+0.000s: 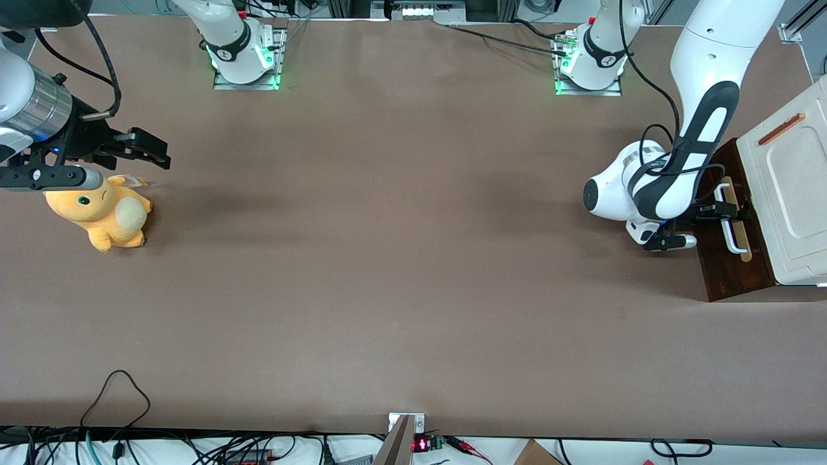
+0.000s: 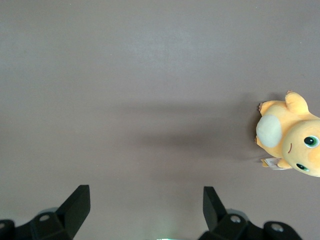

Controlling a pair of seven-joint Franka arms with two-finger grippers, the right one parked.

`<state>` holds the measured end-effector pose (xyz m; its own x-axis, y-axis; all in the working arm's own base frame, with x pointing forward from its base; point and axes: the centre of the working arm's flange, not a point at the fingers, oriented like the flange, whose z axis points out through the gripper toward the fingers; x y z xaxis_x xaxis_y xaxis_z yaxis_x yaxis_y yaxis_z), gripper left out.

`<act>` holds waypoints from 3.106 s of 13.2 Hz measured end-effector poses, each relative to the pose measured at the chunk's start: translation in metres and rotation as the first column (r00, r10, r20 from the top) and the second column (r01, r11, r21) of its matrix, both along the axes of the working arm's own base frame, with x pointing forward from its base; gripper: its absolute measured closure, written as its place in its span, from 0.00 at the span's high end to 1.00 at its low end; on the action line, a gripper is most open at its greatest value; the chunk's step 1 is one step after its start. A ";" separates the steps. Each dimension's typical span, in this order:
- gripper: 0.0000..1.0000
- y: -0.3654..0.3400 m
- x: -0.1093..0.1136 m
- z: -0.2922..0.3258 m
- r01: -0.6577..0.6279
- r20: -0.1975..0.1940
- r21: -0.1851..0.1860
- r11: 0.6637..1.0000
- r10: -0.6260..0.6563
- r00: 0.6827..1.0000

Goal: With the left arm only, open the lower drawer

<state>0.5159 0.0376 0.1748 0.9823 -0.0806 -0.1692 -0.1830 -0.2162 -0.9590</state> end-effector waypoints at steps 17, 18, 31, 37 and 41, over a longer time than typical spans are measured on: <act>0.19 0.000 -0.002 0.009 -0.007 0.058 0.001 1.000 0.007 0.998; 0.19 0.000 -0.002 0.009 -0.006 0.058 0.001 1.000 0.006 0.998; 0.19 -0.091 -0.005 0.019 0.064 0.072 -0.098 0.993 -0.057 0.996; 0.45 -0.095 -0.004 0.018 0.081 0.044 -0.116 0.990 -0.076 0.996; 0.87 -0.110 0.009 0.040 -0.002 0.063 -0.258 0.966 0.019 0.998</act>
